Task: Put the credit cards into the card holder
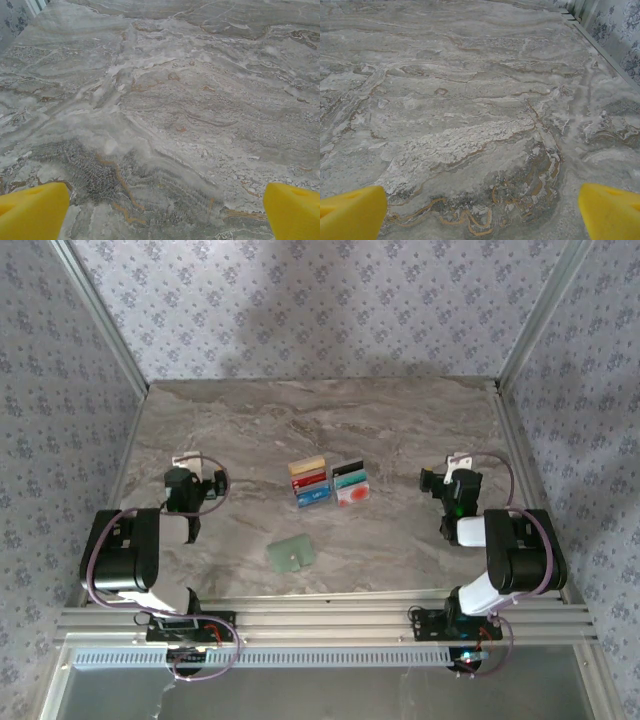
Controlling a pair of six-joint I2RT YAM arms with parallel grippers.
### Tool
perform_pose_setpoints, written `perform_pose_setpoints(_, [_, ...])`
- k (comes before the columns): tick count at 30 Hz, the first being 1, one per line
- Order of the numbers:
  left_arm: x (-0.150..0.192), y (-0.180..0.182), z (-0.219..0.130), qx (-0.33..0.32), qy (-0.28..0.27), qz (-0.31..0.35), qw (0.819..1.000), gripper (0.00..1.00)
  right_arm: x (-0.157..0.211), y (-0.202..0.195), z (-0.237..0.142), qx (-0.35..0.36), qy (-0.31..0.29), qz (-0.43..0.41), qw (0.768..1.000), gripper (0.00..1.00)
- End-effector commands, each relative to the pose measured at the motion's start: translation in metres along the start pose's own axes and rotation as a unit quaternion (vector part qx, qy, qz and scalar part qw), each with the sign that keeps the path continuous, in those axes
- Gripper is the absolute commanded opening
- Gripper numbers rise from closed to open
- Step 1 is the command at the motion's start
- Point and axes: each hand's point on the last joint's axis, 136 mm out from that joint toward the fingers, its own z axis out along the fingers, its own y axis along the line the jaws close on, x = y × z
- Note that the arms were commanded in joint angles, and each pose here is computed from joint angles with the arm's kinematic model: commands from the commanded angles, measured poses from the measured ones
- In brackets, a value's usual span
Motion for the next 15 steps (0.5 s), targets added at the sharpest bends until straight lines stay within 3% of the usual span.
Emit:
perform_pose_setpoints(1, [-0.0154, -0.0002, 0.0031, -0.001, -0.020, 0.009, 1.000, 1.00, -0.0113, -0.0008, 0.0031, -0.001, -0.011, 0.002, 1.000, 1.00])
perform_pose_setpoints(15, [-0.0155, -0.0025, 0.0027, 0.002, -0.021, 0.013, 1.000, 1.00, -0.0113, -0.0007, 0.0031, -0.001, -0.011, 0.002, 1.000, 1.00])
